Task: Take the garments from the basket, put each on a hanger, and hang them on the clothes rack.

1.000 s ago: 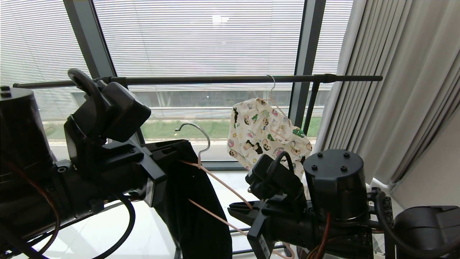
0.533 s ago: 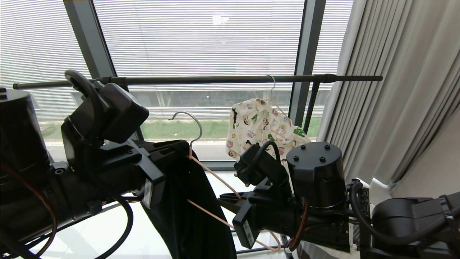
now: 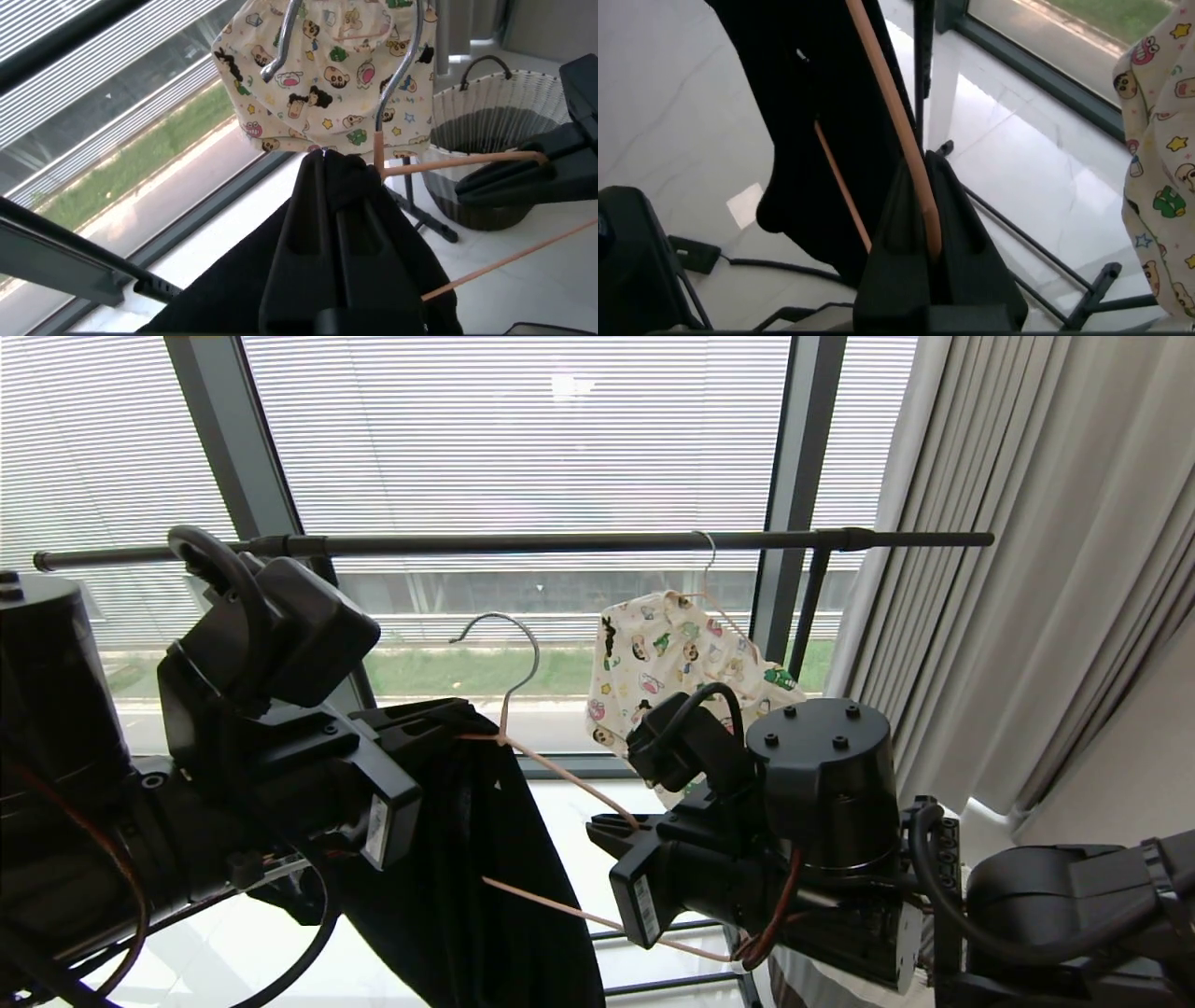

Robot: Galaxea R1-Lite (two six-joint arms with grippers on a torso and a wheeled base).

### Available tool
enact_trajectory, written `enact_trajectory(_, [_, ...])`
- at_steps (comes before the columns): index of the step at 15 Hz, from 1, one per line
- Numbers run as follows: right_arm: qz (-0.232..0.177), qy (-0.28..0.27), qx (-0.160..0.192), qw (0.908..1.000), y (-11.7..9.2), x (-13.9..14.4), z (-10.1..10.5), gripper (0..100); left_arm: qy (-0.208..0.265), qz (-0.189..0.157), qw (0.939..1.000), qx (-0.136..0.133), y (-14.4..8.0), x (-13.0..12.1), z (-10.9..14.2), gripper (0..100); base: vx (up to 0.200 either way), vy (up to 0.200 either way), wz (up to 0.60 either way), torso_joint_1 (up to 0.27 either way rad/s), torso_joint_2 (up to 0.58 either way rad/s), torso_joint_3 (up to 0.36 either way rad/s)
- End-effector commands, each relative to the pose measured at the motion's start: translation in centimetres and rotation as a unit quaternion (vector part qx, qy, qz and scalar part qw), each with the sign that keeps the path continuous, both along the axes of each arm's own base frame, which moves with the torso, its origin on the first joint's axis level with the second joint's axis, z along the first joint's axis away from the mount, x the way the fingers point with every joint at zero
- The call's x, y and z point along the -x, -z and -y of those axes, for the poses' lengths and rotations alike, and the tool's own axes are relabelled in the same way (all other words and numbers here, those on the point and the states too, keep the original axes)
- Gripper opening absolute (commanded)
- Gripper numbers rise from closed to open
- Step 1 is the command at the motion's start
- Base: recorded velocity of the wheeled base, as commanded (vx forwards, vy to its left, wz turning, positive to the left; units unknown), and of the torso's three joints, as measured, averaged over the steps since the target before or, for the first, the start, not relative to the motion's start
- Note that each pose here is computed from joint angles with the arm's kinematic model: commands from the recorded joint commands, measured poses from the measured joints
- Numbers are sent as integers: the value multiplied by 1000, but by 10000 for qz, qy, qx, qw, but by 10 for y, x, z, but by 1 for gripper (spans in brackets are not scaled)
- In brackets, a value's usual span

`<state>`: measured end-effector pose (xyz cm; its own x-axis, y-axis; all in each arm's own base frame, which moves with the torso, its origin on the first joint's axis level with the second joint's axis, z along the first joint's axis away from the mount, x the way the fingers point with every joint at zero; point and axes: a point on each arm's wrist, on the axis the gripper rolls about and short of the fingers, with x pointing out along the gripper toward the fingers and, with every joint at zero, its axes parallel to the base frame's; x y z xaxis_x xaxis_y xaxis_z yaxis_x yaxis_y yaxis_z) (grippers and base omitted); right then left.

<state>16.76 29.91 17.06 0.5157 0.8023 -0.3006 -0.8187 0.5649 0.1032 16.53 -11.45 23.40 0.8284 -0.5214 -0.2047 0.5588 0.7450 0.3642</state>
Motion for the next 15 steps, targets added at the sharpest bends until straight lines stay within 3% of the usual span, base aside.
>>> enact_trajectory(1, [62,57,-84,9999,-3,0,0,0,-6,-2,10000,-3,0,0,0,0,0,0,0,0,0,0])
enact_trajectory(10, [398,741,-293,9960,-9,-8,3,0,-512,-127,9985,-117,9,-10,-8,0,0,0,0,0,0,0])
enact_trajectory(15, [510,956,-385,9934,-8,-11,1,0,-380,138,9992,50,6,-23,7,0,0,0,0,0,0,0])
